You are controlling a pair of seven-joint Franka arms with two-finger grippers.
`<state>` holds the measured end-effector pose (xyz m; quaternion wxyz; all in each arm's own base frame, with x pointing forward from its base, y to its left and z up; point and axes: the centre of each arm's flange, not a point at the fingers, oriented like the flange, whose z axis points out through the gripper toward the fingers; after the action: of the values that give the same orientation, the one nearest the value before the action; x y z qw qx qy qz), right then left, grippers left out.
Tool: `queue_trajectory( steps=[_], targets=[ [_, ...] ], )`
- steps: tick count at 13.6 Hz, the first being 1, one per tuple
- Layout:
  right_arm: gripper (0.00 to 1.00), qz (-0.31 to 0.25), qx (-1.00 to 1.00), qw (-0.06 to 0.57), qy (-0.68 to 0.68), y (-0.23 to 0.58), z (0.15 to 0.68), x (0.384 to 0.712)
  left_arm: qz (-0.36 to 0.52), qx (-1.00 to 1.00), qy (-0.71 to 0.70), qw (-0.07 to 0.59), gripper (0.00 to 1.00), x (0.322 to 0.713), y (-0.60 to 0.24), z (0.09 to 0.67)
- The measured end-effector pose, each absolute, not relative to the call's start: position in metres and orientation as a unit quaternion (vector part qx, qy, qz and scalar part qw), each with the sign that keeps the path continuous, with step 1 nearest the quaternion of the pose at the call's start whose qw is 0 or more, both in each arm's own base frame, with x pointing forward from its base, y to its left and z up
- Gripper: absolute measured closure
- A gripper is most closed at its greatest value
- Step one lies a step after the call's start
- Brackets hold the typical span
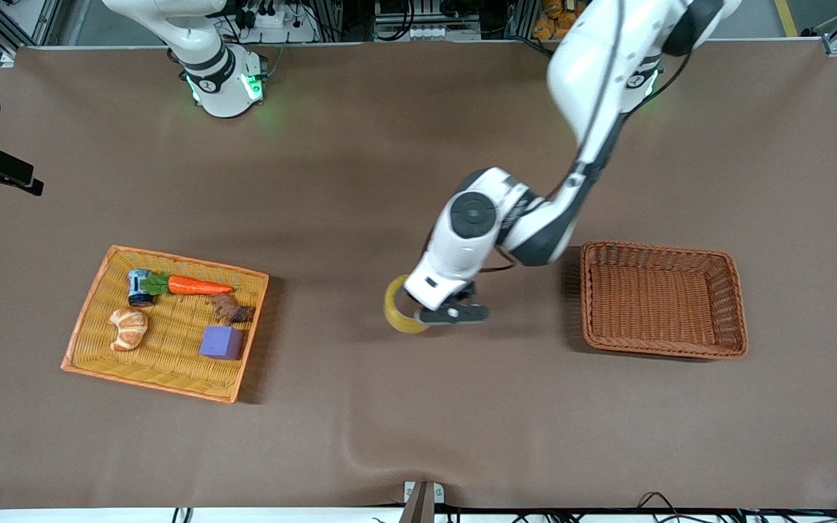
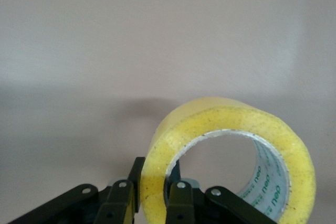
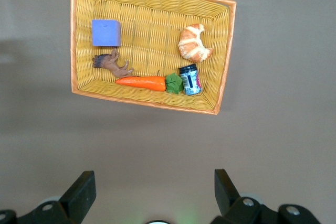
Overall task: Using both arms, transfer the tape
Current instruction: 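Carry the tape with the left gripper over the brown basket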
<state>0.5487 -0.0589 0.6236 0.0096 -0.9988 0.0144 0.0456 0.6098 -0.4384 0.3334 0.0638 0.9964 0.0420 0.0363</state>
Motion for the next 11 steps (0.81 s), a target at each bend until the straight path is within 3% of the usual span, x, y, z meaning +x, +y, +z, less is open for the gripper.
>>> queue_trajectory(
  steps=[3, 5, 11],
  targets=[
    [0.0, 0.045, -0.999, 0.01, 0.01, -0.054, 0.624, 0.549, 0.014, 0.999, 0.038, 0.034, 0.78, 0.619, -0.365, 0.412],
    [0.0, 0.045, -0.999, 0.01, 0.01, -0.054, 0.624, 0.549, -0.007, 1.0, 0.005, 0.016, 0.78, 0.624, -0.306, 0.432],
    [0.0, 0.044, -0.999, 0.01, 0.01, -0.054, 0.625, 0.549, -0.06, 0.997, -0.058, 0.004, 0.78, 0.642, -0.124, 0.389]
  ],
)
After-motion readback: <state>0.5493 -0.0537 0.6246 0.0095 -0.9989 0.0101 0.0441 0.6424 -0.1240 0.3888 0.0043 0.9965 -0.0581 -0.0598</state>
